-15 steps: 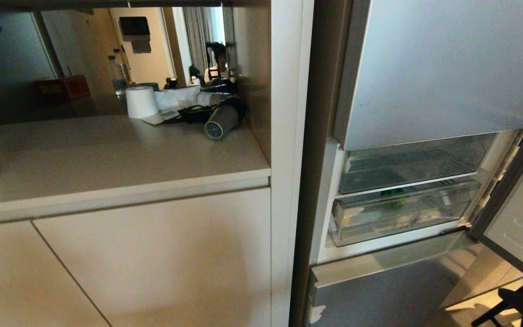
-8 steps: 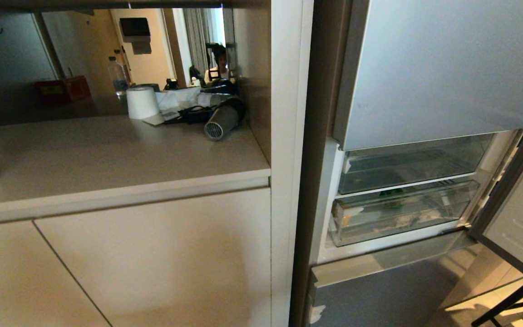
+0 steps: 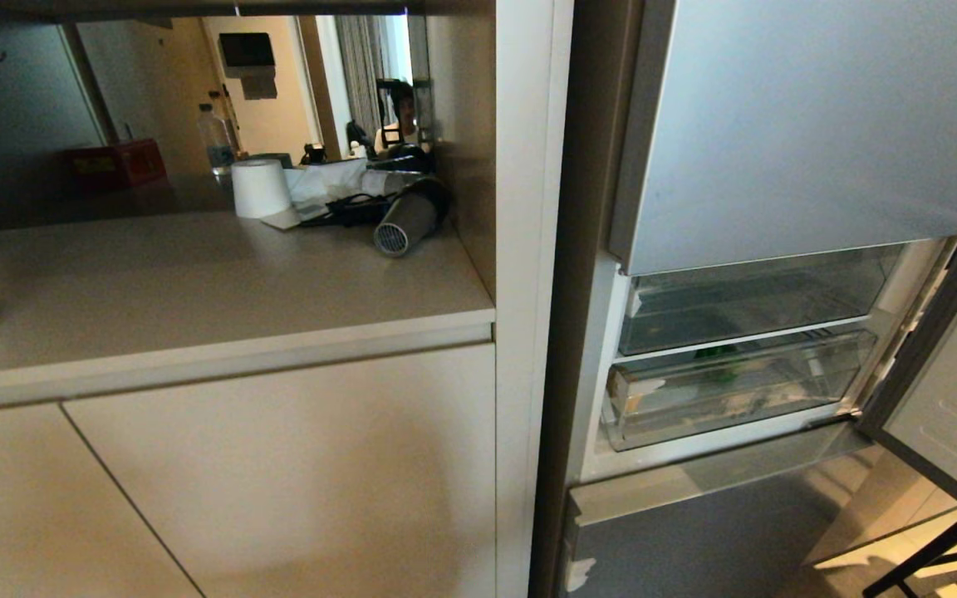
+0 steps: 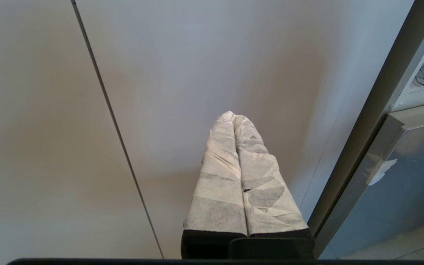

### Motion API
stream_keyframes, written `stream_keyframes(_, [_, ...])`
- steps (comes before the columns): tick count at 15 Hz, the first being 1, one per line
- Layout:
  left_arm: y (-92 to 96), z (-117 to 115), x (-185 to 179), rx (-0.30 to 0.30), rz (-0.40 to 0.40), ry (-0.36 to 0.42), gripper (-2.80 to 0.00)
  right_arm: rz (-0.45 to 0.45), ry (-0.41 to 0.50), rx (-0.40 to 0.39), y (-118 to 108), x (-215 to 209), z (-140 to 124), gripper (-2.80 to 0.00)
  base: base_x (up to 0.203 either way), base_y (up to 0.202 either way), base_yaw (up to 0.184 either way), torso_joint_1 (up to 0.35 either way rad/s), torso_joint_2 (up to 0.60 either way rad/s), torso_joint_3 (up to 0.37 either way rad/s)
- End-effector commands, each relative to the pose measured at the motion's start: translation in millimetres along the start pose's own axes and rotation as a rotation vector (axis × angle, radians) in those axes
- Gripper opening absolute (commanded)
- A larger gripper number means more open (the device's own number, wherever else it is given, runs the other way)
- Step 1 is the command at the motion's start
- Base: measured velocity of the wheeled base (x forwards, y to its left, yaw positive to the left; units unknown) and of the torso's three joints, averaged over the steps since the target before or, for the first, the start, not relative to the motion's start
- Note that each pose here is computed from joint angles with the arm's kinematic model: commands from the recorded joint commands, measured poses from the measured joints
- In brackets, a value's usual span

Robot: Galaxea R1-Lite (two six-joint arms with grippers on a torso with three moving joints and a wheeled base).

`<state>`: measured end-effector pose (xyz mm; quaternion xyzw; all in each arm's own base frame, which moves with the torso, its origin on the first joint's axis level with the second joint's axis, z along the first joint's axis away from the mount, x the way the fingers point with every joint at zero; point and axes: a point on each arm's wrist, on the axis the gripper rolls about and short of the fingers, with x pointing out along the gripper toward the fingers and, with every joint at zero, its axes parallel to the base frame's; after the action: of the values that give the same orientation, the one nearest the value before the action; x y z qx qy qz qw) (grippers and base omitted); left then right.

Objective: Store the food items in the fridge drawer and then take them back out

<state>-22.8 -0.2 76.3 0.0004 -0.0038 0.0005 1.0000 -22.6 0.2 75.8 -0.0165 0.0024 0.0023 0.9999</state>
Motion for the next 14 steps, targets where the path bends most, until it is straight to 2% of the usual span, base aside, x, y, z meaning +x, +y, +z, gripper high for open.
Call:
stream_keyframes(1, [0.0, -1.1, 0.3, 0.000, 0.000, 0.002, -2.80, 0.000, 0.001, -0.001, 0.0, -0.2, -0.5, -2.80, 0.000, 0.000, 0.000, 0.000, 0.00, 0.000])
stream_keyframes(6, [0.0, -1.1, 0.2, 0.000, 0.000, 0.001, -2.80, 0.000, 0.001, -0.001, 0.0, -0.2, -0.5, -2.80, 0.001, 0.000, -0.019, 0.001, 0.00, 0.001])
stream_keyframes(14, [0.0, -1.1, 0.3, 0.001, 0.000, 0.002, -2.80, 0.002, 0.001, -0.005, 0.0, -0.2, -0.5, -2.80, 0.001, 0.007, -0.174, 0.004, 0.00, 0.006])
